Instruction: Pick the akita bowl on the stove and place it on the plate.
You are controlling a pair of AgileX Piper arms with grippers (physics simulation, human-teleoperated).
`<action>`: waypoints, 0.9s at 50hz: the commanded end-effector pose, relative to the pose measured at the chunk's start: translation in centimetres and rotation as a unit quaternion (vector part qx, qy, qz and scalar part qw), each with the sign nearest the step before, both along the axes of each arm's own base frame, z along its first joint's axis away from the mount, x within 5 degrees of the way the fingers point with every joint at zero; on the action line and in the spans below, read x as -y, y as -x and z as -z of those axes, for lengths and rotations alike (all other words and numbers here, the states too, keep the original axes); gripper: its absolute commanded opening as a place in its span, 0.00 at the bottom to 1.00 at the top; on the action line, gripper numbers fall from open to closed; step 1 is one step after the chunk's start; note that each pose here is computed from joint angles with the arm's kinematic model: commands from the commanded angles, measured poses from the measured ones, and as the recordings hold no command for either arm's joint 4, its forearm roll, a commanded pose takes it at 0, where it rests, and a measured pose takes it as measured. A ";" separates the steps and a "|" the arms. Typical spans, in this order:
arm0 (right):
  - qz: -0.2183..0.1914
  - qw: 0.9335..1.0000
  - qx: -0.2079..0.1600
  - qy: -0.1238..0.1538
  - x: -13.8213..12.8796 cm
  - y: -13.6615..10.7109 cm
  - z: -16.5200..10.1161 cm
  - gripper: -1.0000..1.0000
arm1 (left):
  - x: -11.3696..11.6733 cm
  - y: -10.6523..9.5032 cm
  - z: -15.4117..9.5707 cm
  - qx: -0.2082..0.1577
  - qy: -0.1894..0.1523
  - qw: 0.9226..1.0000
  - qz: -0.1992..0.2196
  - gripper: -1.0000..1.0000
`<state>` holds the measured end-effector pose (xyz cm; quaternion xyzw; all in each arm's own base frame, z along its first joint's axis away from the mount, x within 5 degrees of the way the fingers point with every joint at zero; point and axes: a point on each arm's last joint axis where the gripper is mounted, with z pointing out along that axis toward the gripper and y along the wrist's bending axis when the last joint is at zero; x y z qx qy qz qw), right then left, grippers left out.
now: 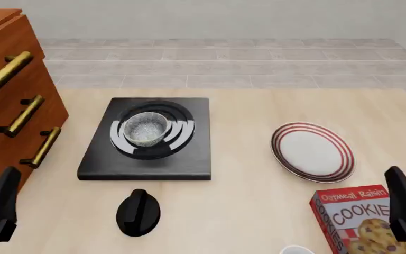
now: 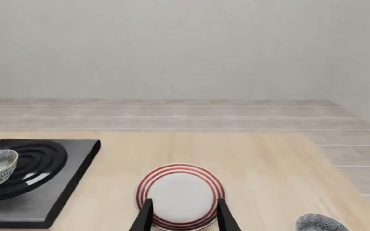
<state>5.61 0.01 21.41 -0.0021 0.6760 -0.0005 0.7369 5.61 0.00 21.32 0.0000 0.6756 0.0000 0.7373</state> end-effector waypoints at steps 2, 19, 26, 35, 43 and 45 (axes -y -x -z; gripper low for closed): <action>-0.010 1.000 -0.001 -0.007 -0.1 -0.1 0.0 1.00 | 0.0 0.0 0.0 0.000 0.000 1.000 0.000 1.00; -0.060 0.997 -0.025 0.028 -1.2 -3.6 -4.7 1.00 | 0.0 0.0 0.0 0.000 0.000 1.000 0.000 1.00; -0.083 0.994 -0.036 0.057 -1.9 -5.5 -6.6 1.00 | 0.0 0.0 0.0 0.000 0.000 1.000 0.000 1.00; -0.117 0.989 -0.056 0.073 -3.3 -7.6 -8.5 1.00 | 0.0 0.0 0.0 0.000 0.000 1.000 0.000 1.00; -0.151 0.982 -0.061 0.099 -4.7 -9.2 -10.2 1.00 | 0.0 0.0 0.0 0.000 0.000 1.000 0.000 1.00; -0.158 0.980 -0.071 0.094 -5.2 -9.9 -10.7 1.00 | 0.0 0.0 0.0 0.000 0.000 1.000 0.000 1.00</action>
